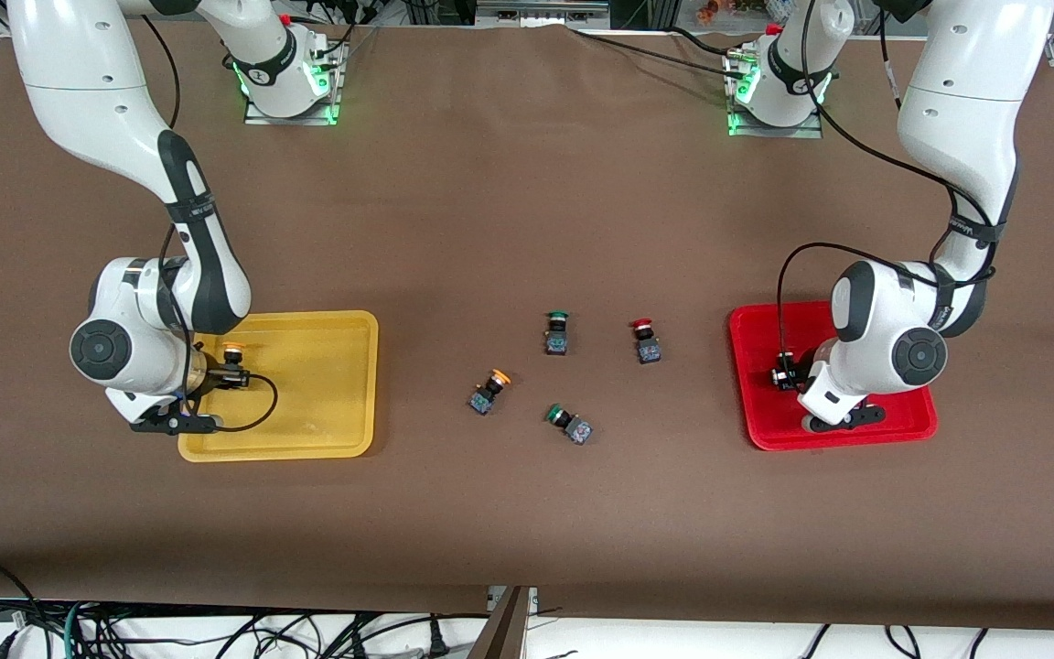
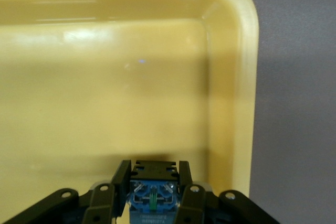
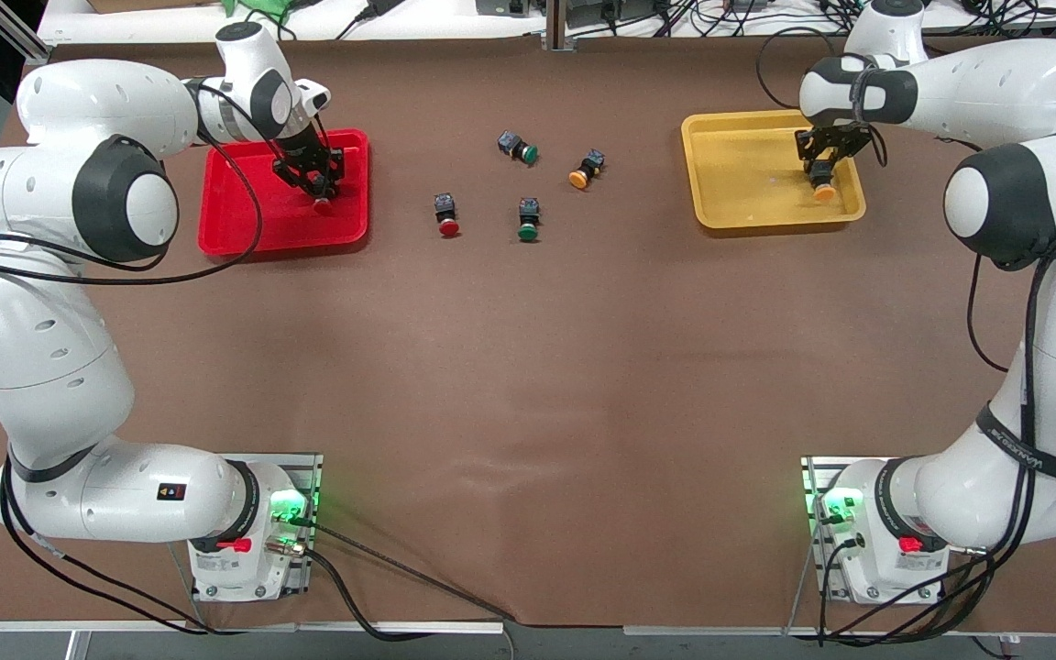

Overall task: Place red and yellow buttons in trays
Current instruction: 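Set orange button in yellow tray with the right gripper while left sets red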

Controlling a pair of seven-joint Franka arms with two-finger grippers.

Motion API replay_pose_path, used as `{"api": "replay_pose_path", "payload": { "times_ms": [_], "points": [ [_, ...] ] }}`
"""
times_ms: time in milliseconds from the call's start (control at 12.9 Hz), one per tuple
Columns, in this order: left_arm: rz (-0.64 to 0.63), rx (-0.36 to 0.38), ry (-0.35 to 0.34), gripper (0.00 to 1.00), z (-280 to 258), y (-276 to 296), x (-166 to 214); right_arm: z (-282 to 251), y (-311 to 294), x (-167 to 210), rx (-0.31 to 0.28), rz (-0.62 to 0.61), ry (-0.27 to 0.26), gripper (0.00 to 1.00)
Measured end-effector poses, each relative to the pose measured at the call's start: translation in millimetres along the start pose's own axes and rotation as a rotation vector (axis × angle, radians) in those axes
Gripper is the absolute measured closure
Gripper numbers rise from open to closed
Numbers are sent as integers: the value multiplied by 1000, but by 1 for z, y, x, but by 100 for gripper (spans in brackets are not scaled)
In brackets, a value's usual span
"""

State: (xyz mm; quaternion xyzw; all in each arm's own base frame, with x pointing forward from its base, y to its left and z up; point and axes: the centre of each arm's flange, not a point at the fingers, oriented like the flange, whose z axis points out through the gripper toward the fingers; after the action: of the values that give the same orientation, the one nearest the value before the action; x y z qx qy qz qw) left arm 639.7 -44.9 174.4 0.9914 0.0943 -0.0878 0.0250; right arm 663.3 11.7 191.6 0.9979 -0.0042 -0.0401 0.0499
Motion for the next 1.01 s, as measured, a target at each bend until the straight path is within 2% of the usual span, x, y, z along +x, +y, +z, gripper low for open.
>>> {"api": "replay_pose_path", "payload": {
  "times_ms": [77,155,387,542,697,1007],
  "points": [
    [8,-3,16,38,-3,0,2,0,0,0,0,-1,6,55],
    [14,-8,36,30,-12,2,4,-2,-2,1,2,-2,16,49],
    [51,-32,95,1,-56,27,2,-38,-19,11,39,1,48,22],
    [71,-39,101,0,-71,74,-16,-76,-50,18,94,67,43,1],
    [82,-34,94,0,-67,130,-40,-102,-97,19,113,154,51,0],
    [41,7,32,0,-23,205,-93,-104,-228,2,124,350,62,0]
  ]
}}
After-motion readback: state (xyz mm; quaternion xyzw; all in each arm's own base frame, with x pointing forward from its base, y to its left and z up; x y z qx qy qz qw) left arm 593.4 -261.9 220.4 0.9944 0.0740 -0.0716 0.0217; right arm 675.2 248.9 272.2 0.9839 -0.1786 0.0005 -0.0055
